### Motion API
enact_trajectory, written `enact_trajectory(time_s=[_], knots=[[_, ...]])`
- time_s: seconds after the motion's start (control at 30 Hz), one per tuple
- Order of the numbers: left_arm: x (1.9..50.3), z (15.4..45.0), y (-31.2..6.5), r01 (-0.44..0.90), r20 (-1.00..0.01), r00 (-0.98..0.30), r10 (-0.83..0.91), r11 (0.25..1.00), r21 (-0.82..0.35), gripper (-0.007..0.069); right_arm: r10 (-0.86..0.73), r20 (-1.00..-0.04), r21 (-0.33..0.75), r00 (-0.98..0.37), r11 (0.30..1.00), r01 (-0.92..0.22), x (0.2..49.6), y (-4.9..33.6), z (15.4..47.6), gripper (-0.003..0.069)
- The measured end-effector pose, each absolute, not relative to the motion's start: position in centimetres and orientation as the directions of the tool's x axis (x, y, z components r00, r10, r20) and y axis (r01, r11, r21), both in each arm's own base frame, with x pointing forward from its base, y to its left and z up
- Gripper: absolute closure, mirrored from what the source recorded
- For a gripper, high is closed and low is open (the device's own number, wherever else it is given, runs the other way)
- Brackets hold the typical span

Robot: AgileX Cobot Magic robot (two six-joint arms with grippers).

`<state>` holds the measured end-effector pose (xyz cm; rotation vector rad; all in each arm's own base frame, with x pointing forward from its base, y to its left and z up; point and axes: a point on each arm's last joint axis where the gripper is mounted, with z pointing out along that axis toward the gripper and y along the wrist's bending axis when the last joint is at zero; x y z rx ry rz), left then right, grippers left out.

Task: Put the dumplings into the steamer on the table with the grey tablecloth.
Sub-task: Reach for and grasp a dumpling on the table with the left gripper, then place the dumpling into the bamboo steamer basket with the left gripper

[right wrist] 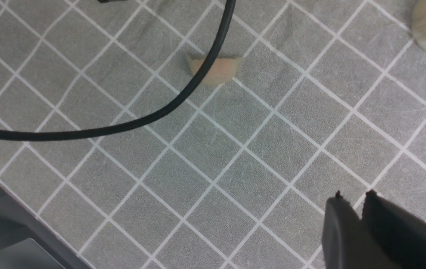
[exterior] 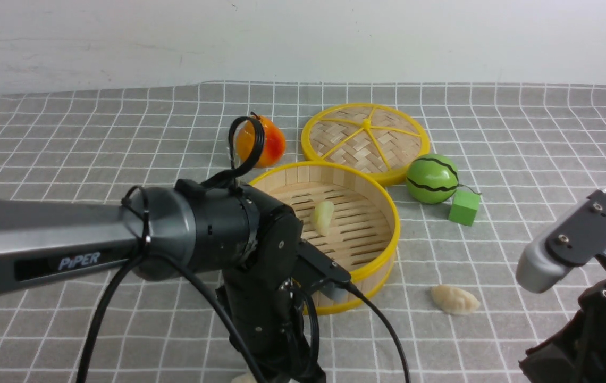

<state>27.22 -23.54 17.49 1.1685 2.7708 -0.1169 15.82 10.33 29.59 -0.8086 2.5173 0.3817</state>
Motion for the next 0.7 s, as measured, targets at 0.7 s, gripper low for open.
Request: enact_trajectory(time_s=[0.7], knots=[[40.5, 27.2, -22.1, 0.22, -0.451, -0.885, 0.119, 0.959, -0.18, 0.0447, -0.445, -0.528, 0.151, -0.723, 0.789, -0.596, 15.9, 10.6, 29.7, 0.0564]])
